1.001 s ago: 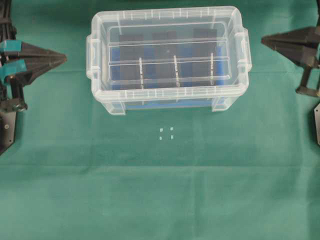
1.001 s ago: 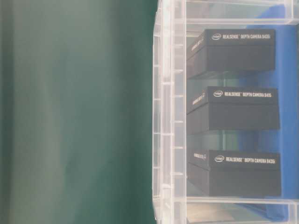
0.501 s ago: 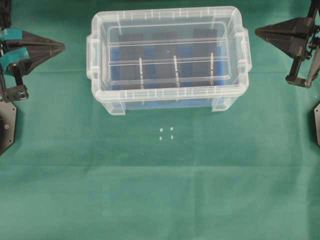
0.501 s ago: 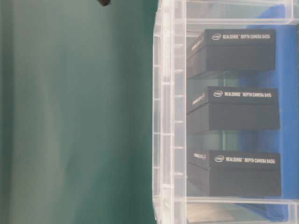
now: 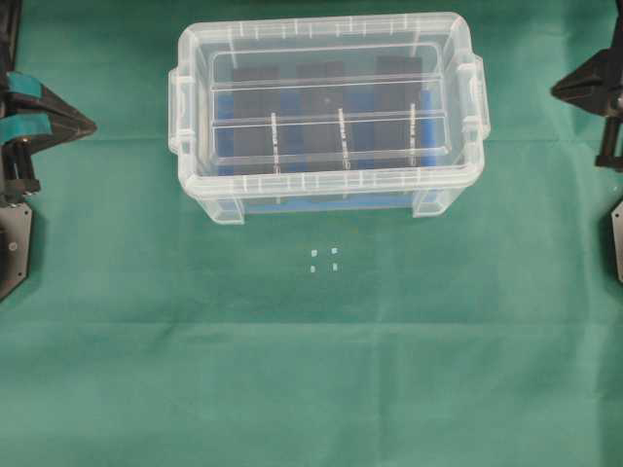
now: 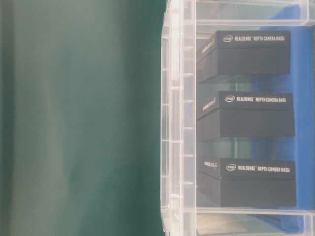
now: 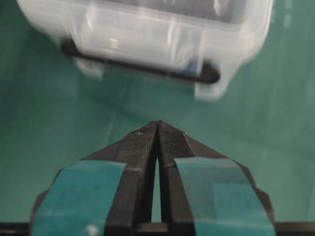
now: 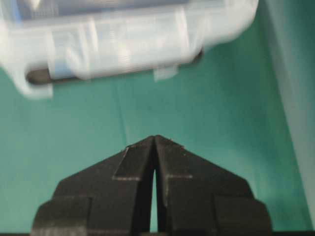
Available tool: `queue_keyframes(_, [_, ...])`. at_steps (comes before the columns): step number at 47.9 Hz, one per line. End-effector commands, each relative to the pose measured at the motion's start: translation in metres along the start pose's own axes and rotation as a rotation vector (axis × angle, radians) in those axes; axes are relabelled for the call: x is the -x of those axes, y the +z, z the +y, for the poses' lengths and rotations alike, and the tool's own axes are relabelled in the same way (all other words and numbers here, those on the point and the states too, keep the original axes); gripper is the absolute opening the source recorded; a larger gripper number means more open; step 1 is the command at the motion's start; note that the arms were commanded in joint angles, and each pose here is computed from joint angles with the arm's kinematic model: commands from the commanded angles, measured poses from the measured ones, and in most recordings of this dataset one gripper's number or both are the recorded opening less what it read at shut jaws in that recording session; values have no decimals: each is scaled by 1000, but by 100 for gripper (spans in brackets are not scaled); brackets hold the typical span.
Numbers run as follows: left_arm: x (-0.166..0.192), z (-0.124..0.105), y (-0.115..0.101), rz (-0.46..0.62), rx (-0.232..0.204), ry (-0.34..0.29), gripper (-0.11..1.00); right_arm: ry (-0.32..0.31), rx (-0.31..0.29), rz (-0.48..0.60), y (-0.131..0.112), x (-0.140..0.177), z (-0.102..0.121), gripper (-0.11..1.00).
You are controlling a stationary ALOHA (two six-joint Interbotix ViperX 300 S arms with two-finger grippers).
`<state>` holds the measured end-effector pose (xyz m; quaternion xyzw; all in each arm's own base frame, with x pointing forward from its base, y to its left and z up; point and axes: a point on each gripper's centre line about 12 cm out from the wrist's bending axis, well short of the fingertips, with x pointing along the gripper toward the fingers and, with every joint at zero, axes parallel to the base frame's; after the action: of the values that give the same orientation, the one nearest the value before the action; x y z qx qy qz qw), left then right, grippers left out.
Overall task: Clamp the lid of the box with both arms, then lift and open it.
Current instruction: 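Position left and right grippers above the lid's left and right edges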
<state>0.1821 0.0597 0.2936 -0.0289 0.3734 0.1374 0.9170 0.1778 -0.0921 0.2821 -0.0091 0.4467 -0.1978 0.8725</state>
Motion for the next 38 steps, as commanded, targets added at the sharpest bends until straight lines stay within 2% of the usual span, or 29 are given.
queue_keyframes(1, [2, 1, 11, 23, -4, 0, 1, -10, -7, 31, 7, 9, -4, 0])
queue_keyframes(17, [-6, 0, 12, 66, -6, -3, 1, 0, 1, 89, 9, -3, -3, 0])
queue_keyframes(29, [-32, 0, 2, 172, -18, -7, 1, 12, 26, 167, 3, -38, 2, 0])
queue_keyframes(38, [-46, -1, -4, 216, -28, -11, 1, 22, 35, 187, 1, -60, 5, 0])
